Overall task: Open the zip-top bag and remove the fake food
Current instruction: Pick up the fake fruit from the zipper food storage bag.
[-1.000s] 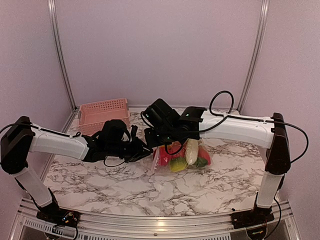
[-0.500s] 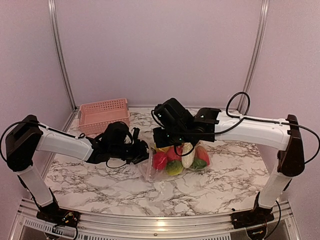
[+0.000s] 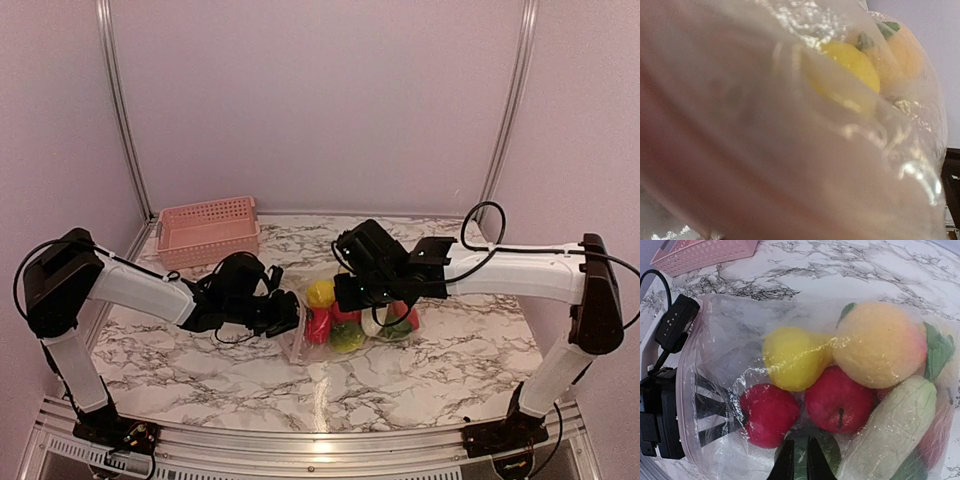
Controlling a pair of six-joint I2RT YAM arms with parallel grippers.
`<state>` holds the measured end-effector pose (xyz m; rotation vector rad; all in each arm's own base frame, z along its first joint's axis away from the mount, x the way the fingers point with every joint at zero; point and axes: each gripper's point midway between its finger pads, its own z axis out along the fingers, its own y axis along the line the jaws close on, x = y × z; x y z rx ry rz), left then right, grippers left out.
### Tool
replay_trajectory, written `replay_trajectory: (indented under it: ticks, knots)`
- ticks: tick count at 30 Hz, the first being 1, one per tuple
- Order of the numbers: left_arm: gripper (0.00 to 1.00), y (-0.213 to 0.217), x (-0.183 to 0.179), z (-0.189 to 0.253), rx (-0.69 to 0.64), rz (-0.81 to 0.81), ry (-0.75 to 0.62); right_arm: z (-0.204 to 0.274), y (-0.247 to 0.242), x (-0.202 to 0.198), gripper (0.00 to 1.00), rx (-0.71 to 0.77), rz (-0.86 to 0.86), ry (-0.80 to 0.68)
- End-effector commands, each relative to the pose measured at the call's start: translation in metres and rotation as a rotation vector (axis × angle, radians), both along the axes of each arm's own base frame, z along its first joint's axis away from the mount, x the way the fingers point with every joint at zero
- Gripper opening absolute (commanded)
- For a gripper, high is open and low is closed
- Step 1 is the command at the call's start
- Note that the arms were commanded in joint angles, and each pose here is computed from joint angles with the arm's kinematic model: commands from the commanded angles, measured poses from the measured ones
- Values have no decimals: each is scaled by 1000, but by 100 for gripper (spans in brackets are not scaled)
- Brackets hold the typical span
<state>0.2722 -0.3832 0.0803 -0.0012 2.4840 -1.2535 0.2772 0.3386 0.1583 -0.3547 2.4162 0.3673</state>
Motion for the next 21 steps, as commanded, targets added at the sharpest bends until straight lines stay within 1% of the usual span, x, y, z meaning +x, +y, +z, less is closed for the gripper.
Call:
replay_trajectory:
  ticks: [1,5,11,17,21]
  knots:
    - [56,-7,0,-3,-4,-24,-12,-10,19,6,8,42,26,17]
    - [60,-6,-1,-9,4,-25,0,-26,26,8,8,20,41,37]
    - [70,-8,-1,-11,8,-29,-5,-56,26,4,8,-11,45,82]
    - [79,-13,-4,-17,34,-52,-4,-72,27,-3,8,-19,61,109]
    - [82,-16,-4,-23,49,-55,2,-81,31,-7,10,-28,79,123]
